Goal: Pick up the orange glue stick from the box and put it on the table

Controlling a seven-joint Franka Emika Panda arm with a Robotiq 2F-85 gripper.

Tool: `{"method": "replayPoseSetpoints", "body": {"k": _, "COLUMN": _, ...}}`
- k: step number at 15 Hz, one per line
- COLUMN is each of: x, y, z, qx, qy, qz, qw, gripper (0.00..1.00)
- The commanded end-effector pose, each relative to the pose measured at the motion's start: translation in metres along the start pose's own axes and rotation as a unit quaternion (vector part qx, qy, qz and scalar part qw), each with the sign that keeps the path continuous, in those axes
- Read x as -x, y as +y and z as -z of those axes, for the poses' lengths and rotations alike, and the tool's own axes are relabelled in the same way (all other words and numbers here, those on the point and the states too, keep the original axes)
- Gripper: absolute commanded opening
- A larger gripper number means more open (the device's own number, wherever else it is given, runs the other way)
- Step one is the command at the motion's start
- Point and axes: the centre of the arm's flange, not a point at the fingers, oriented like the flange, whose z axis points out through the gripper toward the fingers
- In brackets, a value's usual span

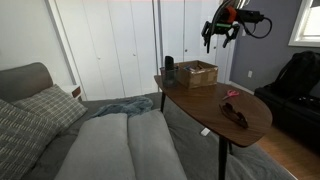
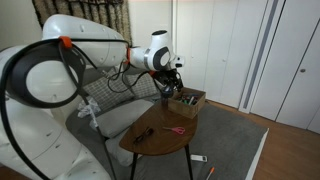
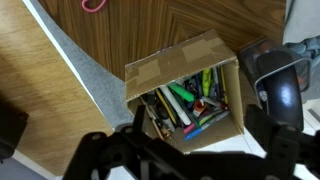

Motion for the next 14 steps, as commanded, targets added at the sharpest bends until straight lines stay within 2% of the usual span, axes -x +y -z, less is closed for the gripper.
{"method": "replayPoseSetpoints", "body": {"k": 1, "x": 0.002, "y": -0.001, "z": -0.001, "qx": 0.0, "qy": -0.002, "qz": 0.002, "qw": 1.0, "gripper": 1.0}}
{"method": "replayPoseSetpoints", "body": {"k": 3, "x": 0.005, "y": -0.006, "z": 0.002, "qx": -0.003, "qy": 0.0, "qz": 0.007, "qw": 1.0, "gripper": 1.0}}
{"method": "replayPoseSetpoints", "body": {"k": 4, "x": 0.0, "y": -0.008, "z": -0.003, "qx": 0.018, "qy": 0.017, "qz": -0.007, "qw": 0.9997, "gripper": 1.0}}
{"method": "replayPoseSetpoints", "body": {"k": 6, "x": -0.033, "y": -0.002, "z": -0.012, "qx": 0.043, "qy": 0.025, "qz": -0.033, "qw": 0.9982, "gripper": 1.0}}
{"method": "replayPoseSetpoints", "body": {"k": 8, "x": -0.062, "y": 0.001, "z": -0.029, "qx": 0.078, "qy": 0.015, "qz": -0.029, "qw": 0.9965, "gripper": 1.0}}
{"method": "replayPoseSetpoints", "body": {"k": 10, "x": -0.09, "y": -0.004, "z": -0.05, "qx": 0.089, "qy": 0.005, "qz": -0.03, "qw": 0.9956, "gripper": 1.0}}
{"method": "replayPoseSetpoints", "body": {"k": 11, "x": -0.105, "y": -0.011, "z": -0.063, "qx": 0.08, "qy": -0.004, "qz": -0.03, "qw": 0.9964, "gripper": 1.0}}
{"method": "replayPoseSetpoints", "body": {"k": 14, "x": -0.133, "y": -0.027, "z": -0.097, "qx": 0.016, "qy": -0.055, "qz": -0.022, "qw": 0.9981, "gripper": 1.0}}
